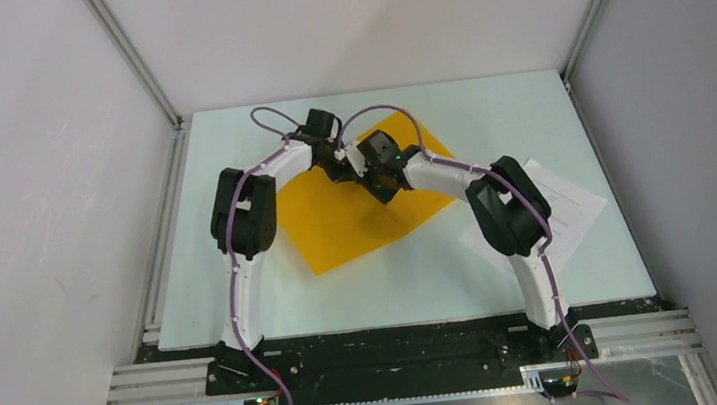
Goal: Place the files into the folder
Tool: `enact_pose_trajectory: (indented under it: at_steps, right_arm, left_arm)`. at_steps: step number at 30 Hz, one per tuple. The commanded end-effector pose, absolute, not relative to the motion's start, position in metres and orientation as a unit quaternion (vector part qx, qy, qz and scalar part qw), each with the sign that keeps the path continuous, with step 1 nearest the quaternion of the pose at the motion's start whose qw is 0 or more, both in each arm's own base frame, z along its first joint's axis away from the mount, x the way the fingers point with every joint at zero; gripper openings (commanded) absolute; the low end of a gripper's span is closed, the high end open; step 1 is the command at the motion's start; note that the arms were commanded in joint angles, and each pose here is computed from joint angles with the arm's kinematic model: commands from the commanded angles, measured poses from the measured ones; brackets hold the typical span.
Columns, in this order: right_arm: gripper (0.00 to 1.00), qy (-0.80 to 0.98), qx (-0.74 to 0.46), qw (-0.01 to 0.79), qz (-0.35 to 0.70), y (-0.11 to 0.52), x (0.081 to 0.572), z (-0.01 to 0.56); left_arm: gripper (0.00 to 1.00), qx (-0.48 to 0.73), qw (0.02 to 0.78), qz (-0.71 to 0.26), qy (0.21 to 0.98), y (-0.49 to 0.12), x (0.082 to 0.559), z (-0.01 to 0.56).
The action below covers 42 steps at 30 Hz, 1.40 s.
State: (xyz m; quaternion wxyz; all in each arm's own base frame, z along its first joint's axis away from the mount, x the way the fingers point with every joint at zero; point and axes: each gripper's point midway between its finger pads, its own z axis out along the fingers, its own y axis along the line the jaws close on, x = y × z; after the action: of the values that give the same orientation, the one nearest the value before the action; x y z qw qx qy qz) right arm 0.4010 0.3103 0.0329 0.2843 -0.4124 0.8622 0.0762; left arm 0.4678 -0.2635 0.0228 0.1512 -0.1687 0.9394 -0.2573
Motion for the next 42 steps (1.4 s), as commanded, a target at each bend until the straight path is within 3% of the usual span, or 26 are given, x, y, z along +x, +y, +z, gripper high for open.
enact_pose_trajectory:
  at_steps: [1, 15, 20, 25, 28, 32, 36, 42]
  right_arm:
    - [0.04, 0.883, -0.426, 0.192, 0.038, 0.283, 0.372, -0.017]
    - [0.06, 0.901, -0.390, 0.187, -0.039, 0.265, 0.383, -0.030]
    - [0.01, 0.880, -0.395, 0.244, -0.103, 0.257, 0.415, -0.009]
    - [0.00, 0.837, -0.355, 0.383, -0.164, 0.247, 0.500, 0.078]
    - [0.00, 0.811, -0.299, 0.485, -0.132, 0.261, 0.544, 0.180]
    - [0.01, 0.783, -0.265, 0.561, -0.041, 0.279, 0.551, 0.289]
    - [0.09, 0.804, -0.300, 0.512, 0.041, 0.285, 0.523, 0.265]
    - [0.45, 0.861, -0.302, 0.401, 0.079, 0.283, 0.467, 0.172]
  left_arm:
    - [0.00, -0.170, 0.141, -0.216, 0.951, -0.247, 0.461, 0.009]
    - [0.00, -0.150, 0.141, -0.211, 0.956, -0.247, 0.457, 0.009]
    - [0.00, -0.139, 0.139, -0.212, 0.957, -0.246, 0.455, 0.008]
    - [0.00, -0.122, 0.141, -0.203, 0.961, -0.250, 0.452, 0.008]
    - [0.00, -0.119, 0.143, -0.202, 0.962, -0.251, 0.452, 0.009]
    - [0.00, -0.119, 0.154, -0.188, 0.963, -0.245, 0.456, 0.011]
    - [0.00, -0.119, 0.162, -0.180, 0.963, -0.241, 0.458, 0.012]
    - [0.00, -0.114, 0.169, -0.160, 0.966, -0.233, 0.457, 0.012]
